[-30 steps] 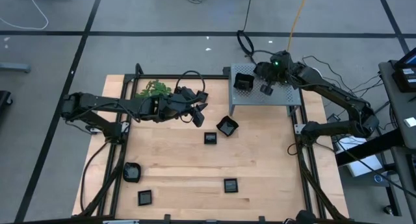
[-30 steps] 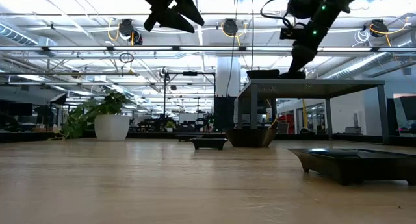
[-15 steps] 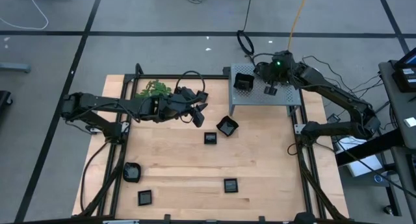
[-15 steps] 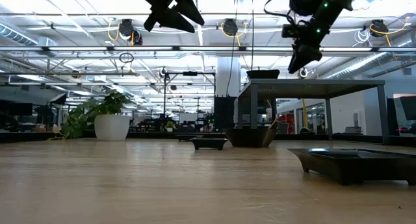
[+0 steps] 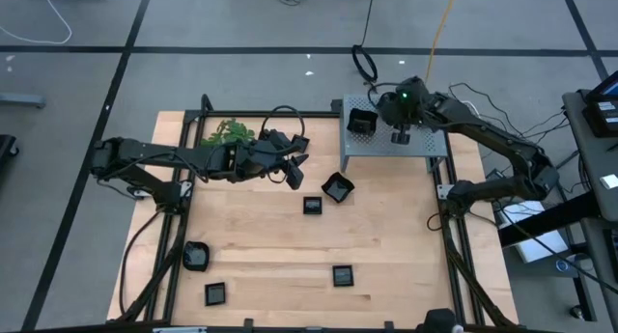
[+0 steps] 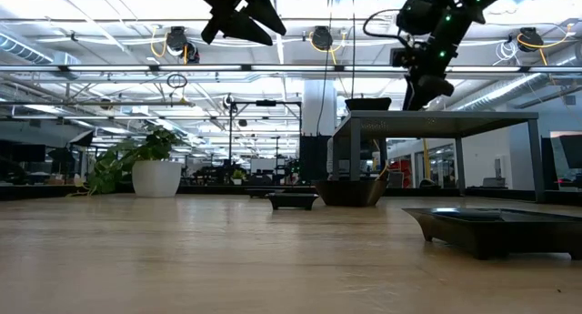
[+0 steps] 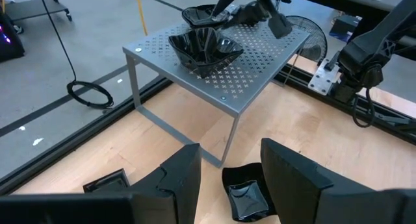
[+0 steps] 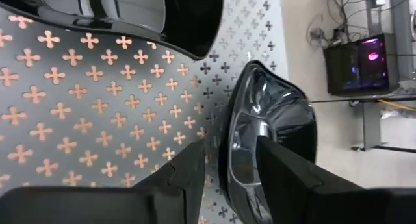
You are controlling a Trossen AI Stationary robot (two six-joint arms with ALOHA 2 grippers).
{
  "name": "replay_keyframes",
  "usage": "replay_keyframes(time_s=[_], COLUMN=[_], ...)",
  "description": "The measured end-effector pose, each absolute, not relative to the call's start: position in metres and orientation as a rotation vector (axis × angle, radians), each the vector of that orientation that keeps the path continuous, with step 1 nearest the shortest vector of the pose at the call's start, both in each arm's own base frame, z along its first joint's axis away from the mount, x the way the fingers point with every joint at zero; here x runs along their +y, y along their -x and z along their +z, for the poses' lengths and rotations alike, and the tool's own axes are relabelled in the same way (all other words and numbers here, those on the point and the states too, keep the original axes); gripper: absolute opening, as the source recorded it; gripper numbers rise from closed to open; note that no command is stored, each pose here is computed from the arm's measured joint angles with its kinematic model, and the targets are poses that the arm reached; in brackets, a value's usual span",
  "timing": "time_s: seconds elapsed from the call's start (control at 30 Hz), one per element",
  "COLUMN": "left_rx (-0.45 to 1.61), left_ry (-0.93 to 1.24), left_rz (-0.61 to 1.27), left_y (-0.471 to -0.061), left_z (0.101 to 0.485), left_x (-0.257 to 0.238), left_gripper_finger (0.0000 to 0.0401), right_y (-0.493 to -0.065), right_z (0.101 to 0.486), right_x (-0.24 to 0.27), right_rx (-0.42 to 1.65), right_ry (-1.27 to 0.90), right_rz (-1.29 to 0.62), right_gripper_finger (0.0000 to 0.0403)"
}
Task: Pick & Place Mini shaped plates
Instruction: Stack the leaf shaped plate on top of the leaf shaped plates on the shelf
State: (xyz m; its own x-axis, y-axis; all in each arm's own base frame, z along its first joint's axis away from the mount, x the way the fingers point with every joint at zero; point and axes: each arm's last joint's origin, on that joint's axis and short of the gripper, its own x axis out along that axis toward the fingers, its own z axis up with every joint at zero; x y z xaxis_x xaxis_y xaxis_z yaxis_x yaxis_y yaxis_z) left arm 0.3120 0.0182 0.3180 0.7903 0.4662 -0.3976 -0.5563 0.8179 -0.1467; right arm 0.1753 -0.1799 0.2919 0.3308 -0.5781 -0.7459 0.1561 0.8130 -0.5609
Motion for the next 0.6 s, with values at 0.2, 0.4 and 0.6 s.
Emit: replay_keyframes(time_s=[0.2, 0.4, 0.6], left_rx=[0.357, 0.354, 0.355], left_ry=[0.265, 0.276, 0.276], left_rz=[0.557, 0.559, 0.559], left_y=[-0.312, -0.312, -0.312], left_z=[0.318, 0.318, 0.318], left_x=[0.018, 0.018, 0.018], left_gripper_finger=[0.0163, 0.0163, 0.0163], right_y=[-0.182, -0.186, -0.186], right_z=[0.280, 0.277, 0.277], right_x=[-0.187, -0.190, -0.190], right_rx=[1.165, 1.157, 1.158], right_ry=[0.371, 0.368, 0.369], right_rz=[-0.502, -0.513, -0.513], right_gripper_finger=[0.0128, 0.0128, 0.0123])
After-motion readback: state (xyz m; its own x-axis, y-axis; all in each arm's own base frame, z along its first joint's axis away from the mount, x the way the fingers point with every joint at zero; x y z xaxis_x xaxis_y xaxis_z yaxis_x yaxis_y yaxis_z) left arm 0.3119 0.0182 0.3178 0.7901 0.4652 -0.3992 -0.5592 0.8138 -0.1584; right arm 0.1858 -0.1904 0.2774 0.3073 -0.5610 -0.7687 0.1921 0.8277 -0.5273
